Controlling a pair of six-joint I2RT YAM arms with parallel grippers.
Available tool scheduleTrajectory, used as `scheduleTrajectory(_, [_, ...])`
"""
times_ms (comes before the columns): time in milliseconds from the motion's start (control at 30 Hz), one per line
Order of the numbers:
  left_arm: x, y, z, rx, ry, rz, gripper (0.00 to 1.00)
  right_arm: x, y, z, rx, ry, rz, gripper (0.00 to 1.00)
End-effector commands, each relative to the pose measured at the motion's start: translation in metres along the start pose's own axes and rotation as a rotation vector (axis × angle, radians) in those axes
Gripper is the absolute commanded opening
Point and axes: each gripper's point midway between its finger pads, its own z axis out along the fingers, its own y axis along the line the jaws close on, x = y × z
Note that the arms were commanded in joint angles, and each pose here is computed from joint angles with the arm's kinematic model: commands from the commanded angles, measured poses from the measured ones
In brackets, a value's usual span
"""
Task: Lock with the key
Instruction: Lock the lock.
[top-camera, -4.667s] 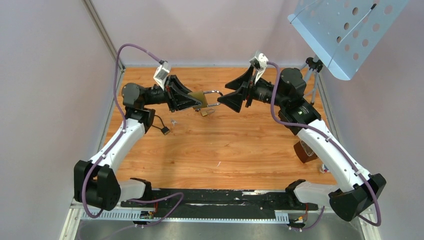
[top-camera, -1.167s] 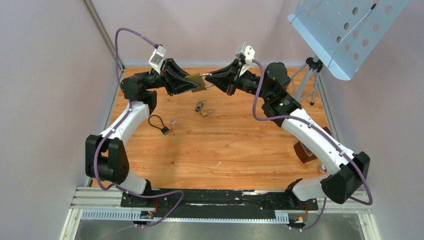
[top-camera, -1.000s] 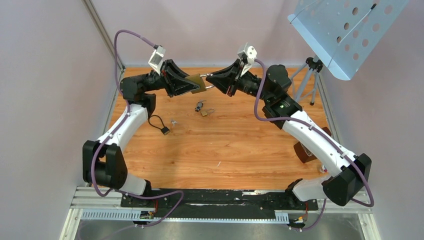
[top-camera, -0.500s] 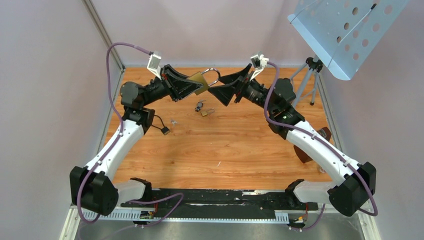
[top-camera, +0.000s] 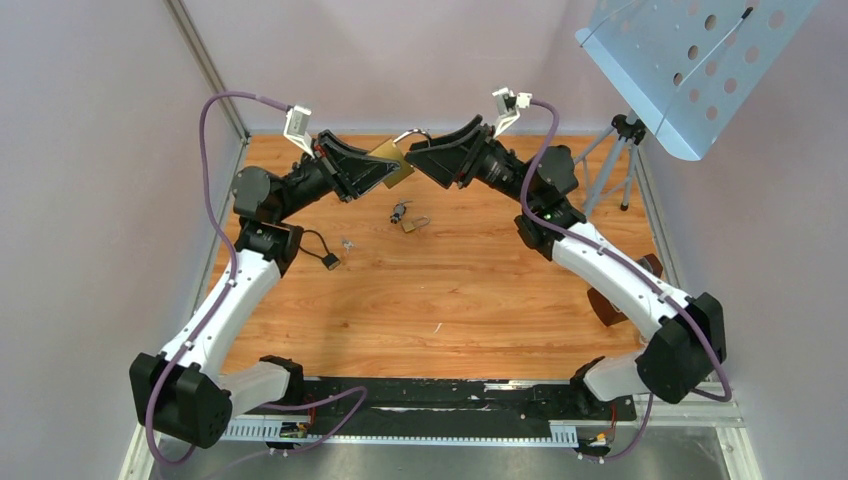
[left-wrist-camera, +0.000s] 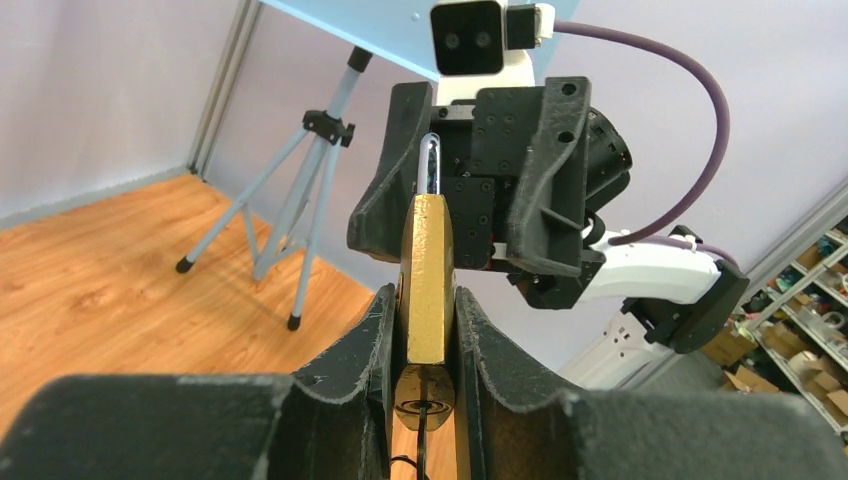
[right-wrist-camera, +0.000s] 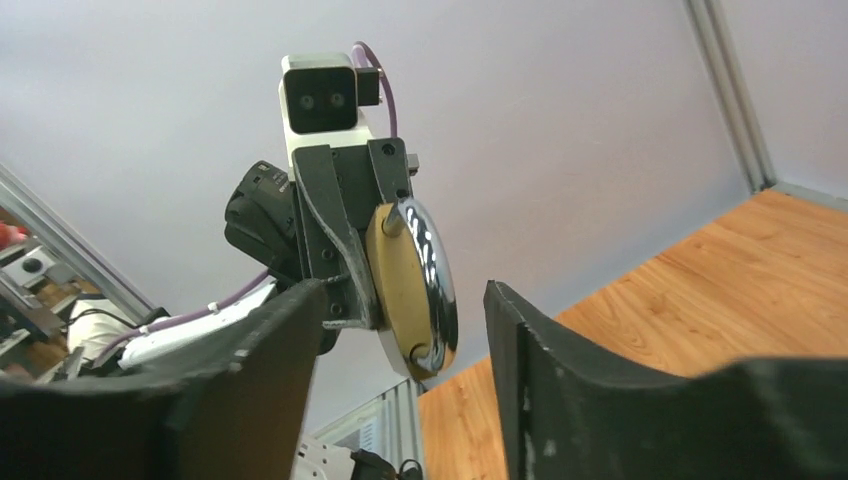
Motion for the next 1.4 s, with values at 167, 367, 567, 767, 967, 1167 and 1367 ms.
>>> scheduleTrajectory(167, [-0.029,-0.03,-0.001,0.035,-0.078,0.066,0.04,-0.024,0.035,0.016,-0.173,-0.044,0.009,0.34])
scheduleTrajectory(367, [-0.03,-0.033,-0.002,0.043,-0.086,0.08,0.36,-0.025,0.035,0.018,-0.167,-0.036,-0.011,0.0])
scheduleTrajectory(567, [-0.023,-0.038,-0.006,0.081,-0.055,0.127,0.74,-0.039,0.032,0.014,-0.106,-0.081,-0.055,0.0])
scheduleTrajectory(767, [-0.007,-0.024,-0.014,0.084,-0.008,0.142,0.83,-0.05,0.043,0.003,-0.11,-0.073,-0.135,0.0])
scheduleTrajectory(967, [0.016,-0.015,-0.019,0.125,0.117,0.11,0.82,-0.055,0.055,-0.005,-0.123,-0.069,-0.2,0.0])
scheduleTrajectory(1167, [0.022,-0.023,-0.025,0.203,0.174,0.102,0.82,-0.053,0.068,-0.01,-0.175,-0.06,-0.199,0.0])
scheduleTrajectory(1367, [0.027,-0.031,-0.029,0.253,0.206,0.082,0.6,-0.054,0.071,-0.012,-0.184,-0.06,-0.21,0.0])
